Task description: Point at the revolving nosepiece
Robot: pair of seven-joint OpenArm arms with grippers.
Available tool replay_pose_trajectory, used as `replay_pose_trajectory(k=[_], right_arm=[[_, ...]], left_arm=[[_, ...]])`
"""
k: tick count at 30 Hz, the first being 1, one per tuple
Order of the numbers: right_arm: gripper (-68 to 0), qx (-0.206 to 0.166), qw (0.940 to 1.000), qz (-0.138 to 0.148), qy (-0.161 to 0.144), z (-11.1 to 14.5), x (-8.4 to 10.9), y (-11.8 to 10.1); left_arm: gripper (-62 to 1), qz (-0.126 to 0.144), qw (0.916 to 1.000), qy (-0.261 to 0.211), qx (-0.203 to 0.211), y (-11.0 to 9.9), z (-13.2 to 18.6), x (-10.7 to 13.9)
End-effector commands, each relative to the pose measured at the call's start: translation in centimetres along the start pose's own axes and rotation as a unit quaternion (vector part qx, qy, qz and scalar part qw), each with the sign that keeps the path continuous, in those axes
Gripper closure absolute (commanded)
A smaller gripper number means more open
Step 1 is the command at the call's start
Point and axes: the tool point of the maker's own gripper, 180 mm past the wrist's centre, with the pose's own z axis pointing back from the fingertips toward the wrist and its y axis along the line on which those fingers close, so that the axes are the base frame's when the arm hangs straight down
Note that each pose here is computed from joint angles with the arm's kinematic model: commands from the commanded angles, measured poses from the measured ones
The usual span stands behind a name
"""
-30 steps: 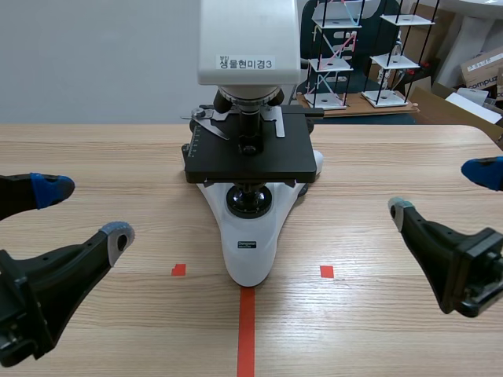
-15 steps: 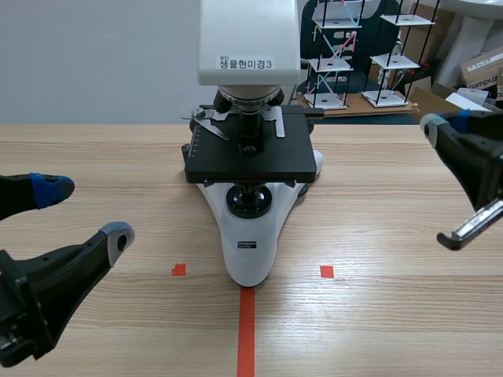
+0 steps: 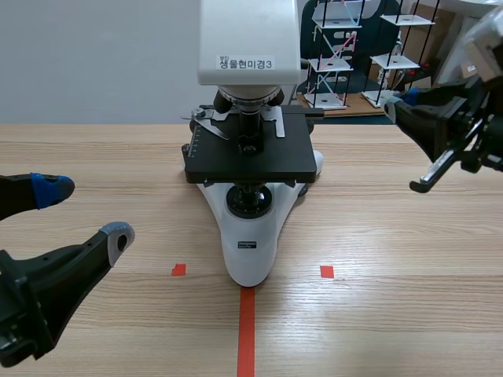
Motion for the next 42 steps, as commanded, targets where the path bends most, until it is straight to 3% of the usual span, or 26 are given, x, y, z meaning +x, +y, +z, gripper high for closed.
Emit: replay_pose_trajectory(k=[1, 11, 19, 42], right_arm=[[-0.2, 0.009, 0.9996, 0.013, -0.023, -0.5, 1.6, -0.6], [-0.2, 0.090, 0.9940, 0.031, -0.054, -3.5, 3.2, 1.0], [-0.2, 0.118, 0.9896, 0.054, -0.063, -5.2, 4.1, 2.8], [-0.2, 0.121, 0.9890, 0.050, -0.069, -5.5, 4.3, 3.2]], left_arm=[[-52.9, 0.006, 0.9999, -0.009, -0.001, -0.2, 0.0, 0.3], [-52.9, 0.006, 0.9999, -0.009, -0.001, -0.2, 0.0, 0.3], [-52.9, 0.006, 0.9999, -0.009, -0.001, -0.2, 0.1, 0.3], [-52.9, 0.006, 0.9999, -0.009, -0.001, -0.2, 0.0, 0.3]])
